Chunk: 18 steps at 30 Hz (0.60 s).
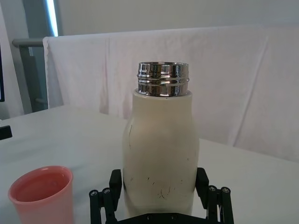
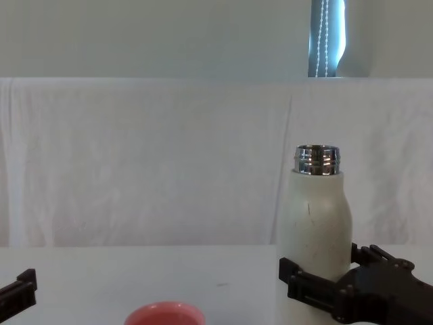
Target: Grasp the thermos with one hand and pour water into the cup lid.
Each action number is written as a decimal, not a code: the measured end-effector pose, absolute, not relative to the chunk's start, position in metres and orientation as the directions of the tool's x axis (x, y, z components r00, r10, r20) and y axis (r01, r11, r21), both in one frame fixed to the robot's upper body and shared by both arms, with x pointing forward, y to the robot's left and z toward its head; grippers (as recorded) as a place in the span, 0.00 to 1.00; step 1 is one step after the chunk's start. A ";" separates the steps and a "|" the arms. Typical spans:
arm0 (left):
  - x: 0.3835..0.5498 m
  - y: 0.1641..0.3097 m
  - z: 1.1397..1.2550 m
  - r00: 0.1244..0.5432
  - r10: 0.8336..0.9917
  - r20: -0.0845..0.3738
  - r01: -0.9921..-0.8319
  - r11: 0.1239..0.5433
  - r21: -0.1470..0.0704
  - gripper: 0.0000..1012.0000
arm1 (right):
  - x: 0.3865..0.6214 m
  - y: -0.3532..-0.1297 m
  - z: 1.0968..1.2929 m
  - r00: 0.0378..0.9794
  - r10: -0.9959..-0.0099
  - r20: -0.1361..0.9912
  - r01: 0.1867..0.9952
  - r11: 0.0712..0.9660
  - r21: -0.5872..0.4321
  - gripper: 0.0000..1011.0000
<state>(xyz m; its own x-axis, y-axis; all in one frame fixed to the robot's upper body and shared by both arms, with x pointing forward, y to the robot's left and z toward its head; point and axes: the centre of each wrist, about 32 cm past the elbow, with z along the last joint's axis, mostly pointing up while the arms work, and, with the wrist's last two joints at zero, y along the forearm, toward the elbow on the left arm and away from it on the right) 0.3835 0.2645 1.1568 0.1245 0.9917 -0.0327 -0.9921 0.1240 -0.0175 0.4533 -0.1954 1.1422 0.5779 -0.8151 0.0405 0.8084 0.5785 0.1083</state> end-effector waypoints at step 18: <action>0.384 0.265 1.157 0.125 0.992 -0.033 -0.992 0.124 -0.018 0.99 | 0.447 -0.198 1.140 0.573 -0.819 0.020 0.813 0.571 0.112 0.99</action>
<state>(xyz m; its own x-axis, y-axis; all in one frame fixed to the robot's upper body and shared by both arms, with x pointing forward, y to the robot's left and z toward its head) 0.3835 0.2645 1.1568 0.1245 0.9917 -0.0327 -0.9921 0.1240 -0.0175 0.4471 -0.1983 1.1405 0.5729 -0.8194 0.0197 0.8131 0.5712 0.1124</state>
